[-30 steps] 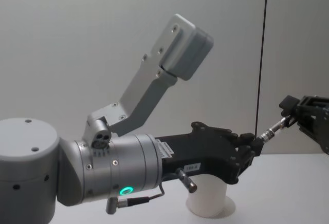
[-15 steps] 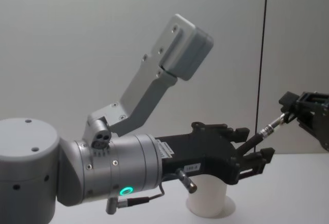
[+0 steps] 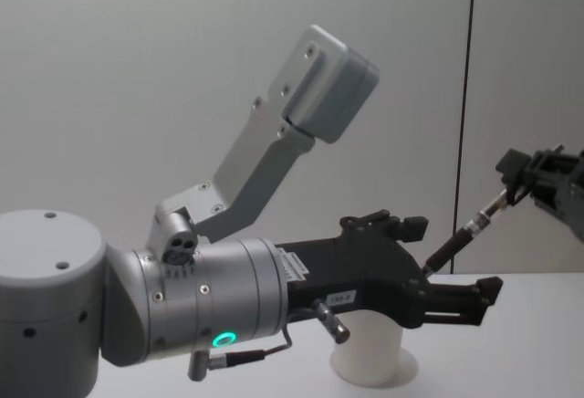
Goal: Place the pen into the pen holder.
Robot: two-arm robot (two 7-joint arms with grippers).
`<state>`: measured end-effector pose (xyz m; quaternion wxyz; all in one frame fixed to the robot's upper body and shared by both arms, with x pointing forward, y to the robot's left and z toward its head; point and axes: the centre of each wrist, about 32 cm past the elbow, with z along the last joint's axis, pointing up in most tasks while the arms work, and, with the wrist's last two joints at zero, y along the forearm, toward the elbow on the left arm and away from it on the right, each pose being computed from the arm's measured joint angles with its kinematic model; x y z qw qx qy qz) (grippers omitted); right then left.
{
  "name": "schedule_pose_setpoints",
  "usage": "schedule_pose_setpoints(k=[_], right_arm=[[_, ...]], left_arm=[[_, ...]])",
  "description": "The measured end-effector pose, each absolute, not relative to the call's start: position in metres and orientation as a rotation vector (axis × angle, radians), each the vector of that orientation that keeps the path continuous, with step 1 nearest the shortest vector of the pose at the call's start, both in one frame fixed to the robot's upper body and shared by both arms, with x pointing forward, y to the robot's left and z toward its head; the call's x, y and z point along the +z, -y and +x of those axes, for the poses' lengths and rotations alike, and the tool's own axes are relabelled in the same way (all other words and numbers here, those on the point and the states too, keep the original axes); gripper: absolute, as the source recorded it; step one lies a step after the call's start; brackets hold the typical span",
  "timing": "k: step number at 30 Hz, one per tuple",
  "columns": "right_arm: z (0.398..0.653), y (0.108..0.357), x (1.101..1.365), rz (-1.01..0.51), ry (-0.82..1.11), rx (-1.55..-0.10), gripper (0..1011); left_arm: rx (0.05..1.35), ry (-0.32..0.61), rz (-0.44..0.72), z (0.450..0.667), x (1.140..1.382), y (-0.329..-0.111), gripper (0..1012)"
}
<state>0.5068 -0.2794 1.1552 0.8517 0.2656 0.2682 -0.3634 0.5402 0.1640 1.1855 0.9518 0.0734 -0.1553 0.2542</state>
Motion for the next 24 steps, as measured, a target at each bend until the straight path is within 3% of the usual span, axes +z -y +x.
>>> schedule_pose_setpoints(k=[2, 24], right_arm=[[0.511, 0.282, 1.158, 0.541, -0.528, -0.769, 132], [0.576, 0.312, 1.204, 0.399, -0.221, -0.738, 132]], left_arm=[[0.517, 0.316, 0.149, 0.54, 1.185, -0.164, 1003], [0.517, 0.316, 0.149, 0.54, 1.185, -0.164, 1004]])
